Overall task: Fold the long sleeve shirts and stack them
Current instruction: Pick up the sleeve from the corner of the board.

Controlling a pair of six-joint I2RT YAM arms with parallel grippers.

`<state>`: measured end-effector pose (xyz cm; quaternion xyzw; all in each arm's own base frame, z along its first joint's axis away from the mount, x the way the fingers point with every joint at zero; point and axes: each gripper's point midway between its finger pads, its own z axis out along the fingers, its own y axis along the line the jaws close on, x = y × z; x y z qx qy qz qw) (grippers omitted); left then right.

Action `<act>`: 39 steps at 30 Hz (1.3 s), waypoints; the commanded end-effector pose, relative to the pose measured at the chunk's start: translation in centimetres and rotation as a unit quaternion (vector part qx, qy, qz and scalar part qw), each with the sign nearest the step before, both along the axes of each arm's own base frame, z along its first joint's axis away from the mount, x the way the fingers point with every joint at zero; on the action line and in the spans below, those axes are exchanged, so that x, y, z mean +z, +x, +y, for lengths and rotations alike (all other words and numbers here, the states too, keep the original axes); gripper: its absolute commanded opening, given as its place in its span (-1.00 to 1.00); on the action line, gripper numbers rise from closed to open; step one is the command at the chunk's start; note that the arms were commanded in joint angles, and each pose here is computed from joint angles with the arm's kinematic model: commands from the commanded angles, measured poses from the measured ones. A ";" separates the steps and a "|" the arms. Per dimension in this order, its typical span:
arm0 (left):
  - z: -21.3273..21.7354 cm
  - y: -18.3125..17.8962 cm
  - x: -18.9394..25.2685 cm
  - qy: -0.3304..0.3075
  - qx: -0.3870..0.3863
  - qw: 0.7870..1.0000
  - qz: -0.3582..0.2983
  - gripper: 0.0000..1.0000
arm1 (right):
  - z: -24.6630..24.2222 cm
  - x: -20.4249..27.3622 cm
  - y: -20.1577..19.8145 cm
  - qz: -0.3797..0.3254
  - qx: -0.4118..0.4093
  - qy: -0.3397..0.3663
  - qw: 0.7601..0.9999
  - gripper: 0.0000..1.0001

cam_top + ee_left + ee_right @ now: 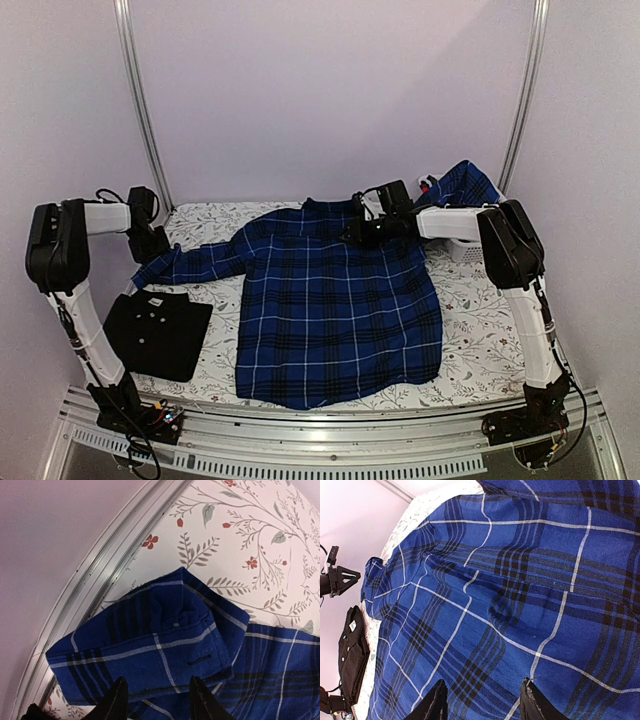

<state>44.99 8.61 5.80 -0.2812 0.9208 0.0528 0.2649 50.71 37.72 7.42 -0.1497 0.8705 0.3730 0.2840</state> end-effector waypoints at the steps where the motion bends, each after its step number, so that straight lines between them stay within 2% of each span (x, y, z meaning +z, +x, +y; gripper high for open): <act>1: -1.0 0.2 -0.4 0.014 -0.023 0.999 0.022 -0.15 | 0.2 0.5 -0.4 -0.003 0.005 0.003 1.000 -0.04; 14: -1.4 -4.0 -3.7 0.054 -0.026 0.994 0.092 0.04 | 0.3 0.1 -0.7 0.004 0.008 0.008 1.000 -0.04; 21: 0.0 -3.0 -3.6 0.095 -0.014 0.990 0.103 0.16 | 0.2 -0.1 -0.9 0.009 0.006 0.010 1.000 -0.04; 25: 0.7 -2.1 -4.0 0.113 -0.011 0.987 0.111 0.17 | 0.2 -0.3 -0.9 0.011 0.006 0.009 1.000 -0.05; 39: 2.3 0.6 -4.4 0.139 -0.009 0.984 0.109 0.36 | 0.2 -0.2 -1.0 0.012 0.005 0.009 1.000 -0.05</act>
